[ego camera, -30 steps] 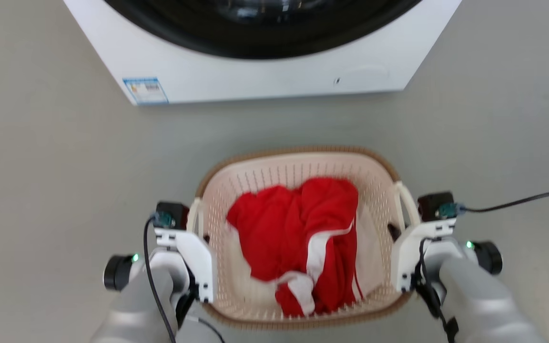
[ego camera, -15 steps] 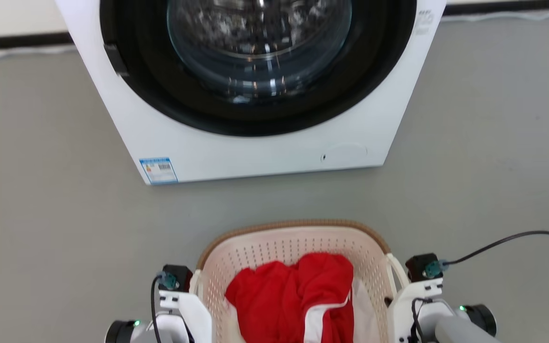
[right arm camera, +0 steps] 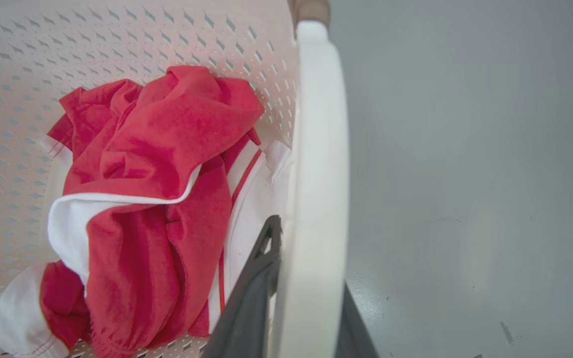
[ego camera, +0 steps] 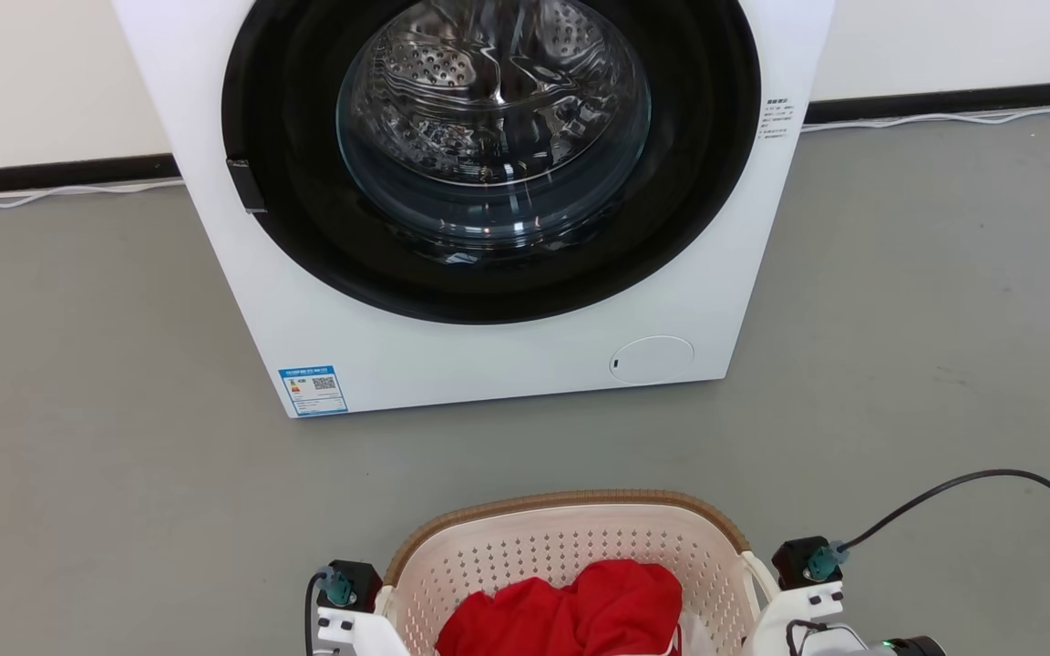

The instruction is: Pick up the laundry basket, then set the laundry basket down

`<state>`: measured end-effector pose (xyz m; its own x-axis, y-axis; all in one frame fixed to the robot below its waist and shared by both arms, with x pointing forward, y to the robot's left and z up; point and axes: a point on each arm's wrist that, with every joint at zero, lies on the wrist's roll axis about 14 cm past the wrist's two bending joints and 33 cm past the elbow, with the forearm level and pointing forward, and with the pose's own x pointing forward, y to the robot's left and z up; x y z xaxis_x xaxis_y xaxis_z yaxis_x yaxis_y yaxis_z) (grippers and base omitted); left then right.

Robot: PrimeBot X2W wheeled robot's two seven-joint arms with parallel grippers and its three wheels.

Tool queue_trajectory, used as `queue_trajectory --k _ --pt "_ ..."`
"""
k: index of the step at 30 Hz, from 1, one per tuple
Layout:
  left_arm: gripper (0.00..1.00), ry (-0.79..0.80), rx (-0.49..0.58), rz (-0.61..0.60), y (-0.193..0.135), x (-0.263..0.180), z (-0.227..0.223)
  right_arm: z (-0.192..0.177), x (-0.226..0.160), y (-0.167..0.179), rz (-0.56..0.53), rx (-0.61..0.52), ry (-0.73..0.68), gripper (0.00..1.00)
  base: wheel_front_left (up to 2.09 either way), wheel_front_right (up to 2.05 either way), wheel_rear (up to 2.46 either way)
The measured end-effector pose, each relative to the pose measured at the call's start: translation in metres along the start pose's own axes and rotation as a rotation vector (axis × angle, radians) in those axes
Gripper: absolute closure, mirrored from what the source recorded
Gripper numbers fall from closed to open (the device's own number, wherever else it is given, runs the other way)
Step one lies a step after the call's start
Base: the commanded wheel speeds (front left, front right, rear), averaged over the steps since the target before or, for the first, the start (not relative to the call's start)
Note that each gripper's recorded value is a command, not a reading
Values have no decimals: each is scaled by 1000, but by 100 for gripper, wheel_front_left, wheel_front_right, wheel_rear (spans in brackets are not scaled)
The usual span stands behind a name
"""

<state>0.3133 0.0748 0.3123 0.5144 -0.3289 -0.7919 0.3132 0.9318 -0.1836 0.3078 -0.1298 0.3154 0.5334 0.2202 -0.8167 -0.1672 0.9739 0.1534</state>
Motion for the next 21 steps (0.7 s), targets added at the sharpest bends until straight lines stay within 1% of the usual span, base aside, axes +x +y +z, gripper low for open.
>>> queue_trajectory --k 21 --pt "100 19 26 -12 -6 1 0 0 -4 -2 2 13 11 100 0 0 0"
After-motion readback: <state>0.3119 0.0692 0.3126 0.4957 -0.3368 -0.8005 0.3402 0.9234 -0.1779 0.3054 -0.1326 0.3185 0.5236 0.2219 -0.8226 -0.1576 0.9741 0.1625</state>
